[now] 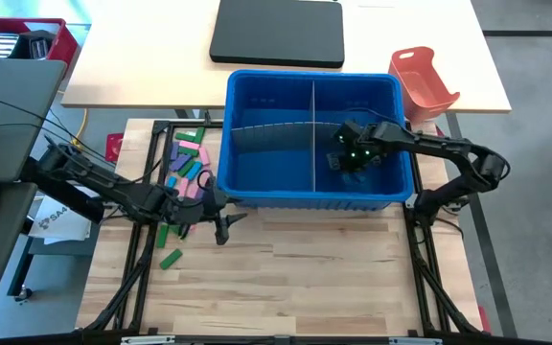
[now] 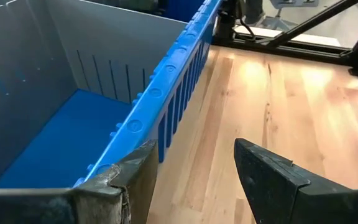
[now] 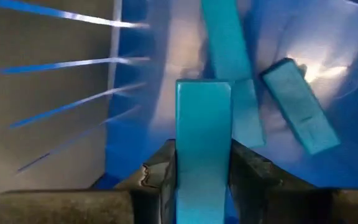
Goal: Sort blocks
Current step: Put the blue block into the blue bin with the other blue block
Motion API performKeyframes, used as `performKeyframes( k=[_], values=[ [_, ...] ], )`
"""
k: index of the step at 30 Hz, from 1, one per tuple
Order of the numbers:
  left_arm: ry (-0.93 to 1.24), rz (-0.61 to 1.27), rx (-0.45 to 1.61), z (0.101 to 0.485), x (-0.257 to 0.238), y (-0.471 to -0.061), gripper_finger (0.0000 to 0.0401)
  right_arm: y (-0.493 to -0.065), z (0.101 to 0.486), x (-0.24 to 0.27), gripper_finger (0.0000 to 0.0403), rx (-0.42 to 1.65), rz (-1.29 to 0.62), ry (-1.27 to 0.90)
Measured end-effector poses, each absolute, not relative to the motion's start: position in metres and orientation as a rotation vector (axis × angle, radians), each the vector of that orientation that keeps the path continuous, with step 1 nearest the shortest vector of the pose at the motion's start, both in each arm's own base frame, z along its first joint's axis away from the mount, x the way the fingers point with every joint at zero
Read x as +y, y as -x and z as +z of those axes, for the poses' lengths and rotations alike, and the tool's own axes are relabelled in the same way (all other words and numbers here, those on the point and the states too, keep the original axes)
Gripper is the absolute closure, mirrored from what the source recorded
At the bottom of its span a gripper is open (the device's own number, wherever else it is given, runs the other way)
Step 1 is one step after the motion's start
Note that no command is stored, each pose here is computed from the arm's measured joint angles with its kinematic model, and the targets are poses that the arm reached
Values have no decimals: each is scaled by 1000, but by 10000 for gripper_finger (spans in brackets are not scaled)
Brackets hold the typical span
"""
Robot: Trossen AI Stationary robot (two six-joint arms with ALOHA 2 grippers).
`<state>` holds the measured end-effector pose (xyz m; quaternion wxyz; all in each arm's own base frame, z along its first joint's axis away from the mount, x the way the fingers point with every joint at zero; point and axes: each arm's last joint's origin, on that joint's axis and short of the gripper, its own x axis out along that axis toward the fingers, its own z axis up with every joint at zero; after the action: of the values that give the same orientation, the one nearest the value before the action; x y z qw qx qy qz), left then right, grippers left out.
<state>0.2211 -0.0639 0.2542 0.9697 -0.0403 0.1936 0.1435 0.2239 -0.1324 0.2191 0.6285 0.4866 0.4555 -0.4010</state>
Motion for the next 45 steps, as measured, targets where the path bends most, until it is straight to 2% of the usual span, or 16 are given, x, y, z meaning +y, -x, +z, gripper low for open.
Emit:
performKeyframes(
  k=[13, 18, 22, 27, 34, 42, 45],
  values=[
    [83, 290, 330, 260, -64, -224, 197, -220, 171, -132, 296, 1165, -970, -1135],
    [84, 290, 329, 260, -64, -224, 197, -221, 169, -132, 250, 1172, -948, -1108],
    [95, 292, 328, 260, -64, -224, 197, -221, 171, -133, 235, 1178, -921, -1079],
    [124, 297, 325, 260, -64, -224, 197, -221, 195, -130, 232, 1128, -866, -1033],
    [172, 313, 314, 260, -62, -224, 197, -211, 257, -109, 230, 929, -844, -882],
    [263, 278, 301, 265, -62, -221, 197, -194, 311, -53, 229, 621, -811, -573],
    [318, 261, 385, 277, -60, -212, 197, -198, 321, -24, 229, 495, -734, -442]
  ],
)
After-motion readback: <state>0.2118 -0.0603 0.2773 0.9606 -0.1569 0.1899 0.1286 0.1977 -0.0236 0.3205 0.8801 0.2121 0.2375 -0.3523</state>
